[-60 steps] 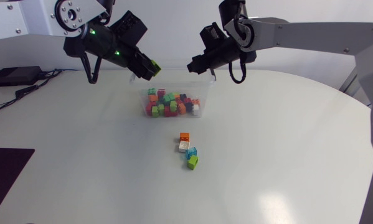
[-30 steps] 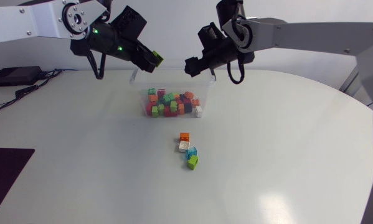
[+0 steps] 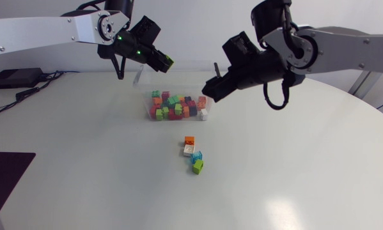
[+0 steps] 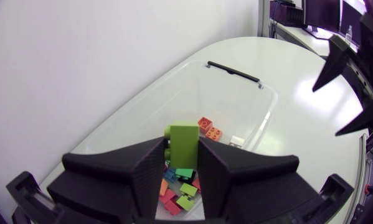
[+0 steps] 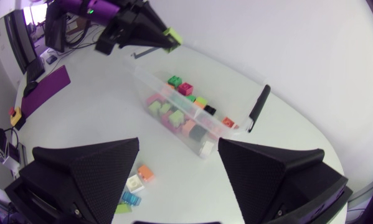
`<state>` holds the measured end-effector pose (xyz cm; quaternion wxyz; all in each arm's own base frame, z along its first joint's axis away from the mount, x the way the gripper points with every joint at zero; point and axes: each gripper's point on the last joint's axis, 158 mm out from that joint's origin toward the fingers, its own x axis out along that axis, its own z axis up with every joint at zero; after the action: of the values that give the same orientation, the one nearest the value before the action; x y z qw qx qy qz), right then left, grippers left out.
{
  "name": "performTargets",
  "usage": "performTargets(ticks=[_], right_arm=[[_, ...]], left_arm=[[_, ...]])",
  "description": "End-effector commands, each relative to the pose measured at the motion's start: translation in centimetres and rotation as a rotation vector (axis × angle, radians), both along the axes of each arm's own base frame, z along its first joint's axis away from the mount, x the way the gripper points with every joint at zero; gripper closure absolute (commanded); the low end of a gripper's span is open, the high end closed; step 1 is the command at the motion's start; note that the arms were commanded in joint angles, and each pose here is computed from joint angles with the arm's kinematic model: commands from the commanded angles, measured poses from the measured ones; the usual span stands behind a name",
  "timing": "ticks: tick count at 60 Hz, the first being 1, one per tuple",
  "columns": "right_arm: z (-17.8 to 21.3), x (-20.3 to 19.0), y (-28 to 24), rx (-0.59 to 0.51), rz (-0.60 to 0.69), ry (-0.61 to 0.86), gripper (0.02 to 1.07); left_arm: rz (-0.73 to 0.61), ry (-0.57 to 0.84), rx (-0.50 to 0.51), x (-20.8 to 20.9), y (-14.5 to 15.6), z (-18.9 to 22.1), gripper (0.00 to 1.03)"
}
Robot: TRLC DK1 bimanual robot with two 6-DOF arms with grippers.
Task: Place the duplo bricks in the container
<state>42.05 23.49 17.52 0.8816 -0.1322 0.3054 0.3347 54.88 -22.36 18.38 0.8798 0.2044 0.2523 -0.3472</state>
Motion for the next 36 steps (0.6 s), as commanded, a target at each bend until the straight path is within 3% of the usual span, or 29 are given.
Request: performTargets(ticks=[1, 8, 17, 36], right_arm=[[-1.3, -2.7, 0.0, -0.032, 0.047, 0.026, 0.14], [-3.2, -5.2, -0.2, -0.056, 0.070, 0.070, 0.14], [-6.1, -8.2, -0.2, -0.108, 0.115, 0.134, 0.14], [-11.2, -11.8, -0.4, -0.239, 0.180, 0.256, 0.14]], left_arm=[[0.016, 0.017, -0.029, 1.4, -0.2, -0.9, 0.73], [0.027, 0.034, -0.035, 2.3, -0.4, -1.5, 0.70], [0.034, 0.056, -0.024, 2.7, -0.4, -1.9, 0.06], [0.024, 0.039, -0.004, 0.8, 0.7, 2.4, 0.04]])
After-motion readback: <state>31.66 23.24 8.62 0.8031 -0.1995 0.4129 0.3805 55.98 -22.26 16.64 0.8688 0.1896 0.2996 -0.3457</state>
